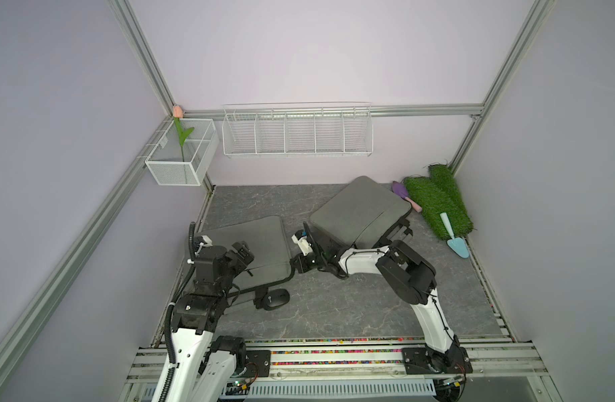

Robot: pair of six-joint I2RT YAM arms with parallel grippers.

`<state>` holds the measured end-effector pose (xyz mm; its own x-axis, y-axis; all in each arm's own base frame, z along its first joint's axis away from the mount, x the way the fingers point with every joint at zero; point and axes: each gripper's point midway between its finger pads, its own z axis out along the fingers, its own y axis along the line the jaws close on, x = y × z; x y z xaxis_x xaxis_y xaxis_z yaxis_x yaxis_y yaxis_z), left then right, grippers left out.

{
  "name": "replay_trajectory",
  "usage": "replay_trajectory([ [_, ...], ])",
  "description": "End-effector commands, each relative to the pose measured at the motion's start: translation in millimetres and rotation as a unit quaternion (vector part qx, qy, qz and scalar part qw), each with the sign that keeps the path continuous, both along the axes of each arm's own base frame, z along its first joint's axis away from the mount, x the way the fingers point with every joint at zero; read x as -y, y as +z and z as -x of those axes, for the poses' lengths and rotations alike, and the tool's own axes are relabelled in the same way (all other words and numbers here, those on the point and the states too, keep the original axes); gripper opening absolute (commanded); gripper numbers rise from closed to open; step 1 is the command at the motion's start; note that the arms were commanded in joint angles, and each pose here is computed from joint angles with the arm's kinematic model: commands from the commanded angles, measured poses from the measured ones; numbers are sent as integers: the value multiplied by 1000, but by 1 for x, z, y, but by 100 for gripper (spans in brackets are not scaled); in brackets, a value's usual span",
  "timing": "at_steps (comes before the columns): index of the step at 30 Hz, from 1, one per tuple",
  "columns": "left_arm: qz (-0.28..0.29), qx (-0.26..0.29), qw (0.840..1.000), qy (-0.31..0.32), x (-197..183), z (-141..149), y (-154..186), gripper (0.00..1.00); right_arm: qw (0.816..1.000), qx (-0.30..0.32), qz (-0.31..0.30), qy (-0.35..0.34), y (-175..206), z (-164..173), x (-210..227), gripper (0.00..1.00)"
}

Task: Put the mouse into the laptop bag
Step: Adjust the zippered laptop bag at the center of the board.

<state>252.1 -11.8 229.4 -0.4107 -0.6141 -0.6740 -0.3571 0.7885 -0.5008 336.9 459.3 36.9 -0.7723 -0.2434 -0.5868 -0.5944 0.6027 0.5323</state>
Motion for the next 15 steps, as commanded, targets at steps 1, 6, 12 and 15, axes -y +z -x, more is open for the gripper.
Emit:
replay_trajectory([
  [1,-9,-47,999,1,-3,7,-18,100,997,-4,65,-31,8,-61,55,6],
  [6,12,-73,997,11,-9,7,-43,100,995,16,96,-18,35,-116,86,10],
  [12,15,-100,995,19,-13,3,-61,97,986,59,154,-16,56,-138,99,40],
  [15,12,-113,993,30,-17,-1,-75,97,988,81,128,-32,84,-127,101,47],
])
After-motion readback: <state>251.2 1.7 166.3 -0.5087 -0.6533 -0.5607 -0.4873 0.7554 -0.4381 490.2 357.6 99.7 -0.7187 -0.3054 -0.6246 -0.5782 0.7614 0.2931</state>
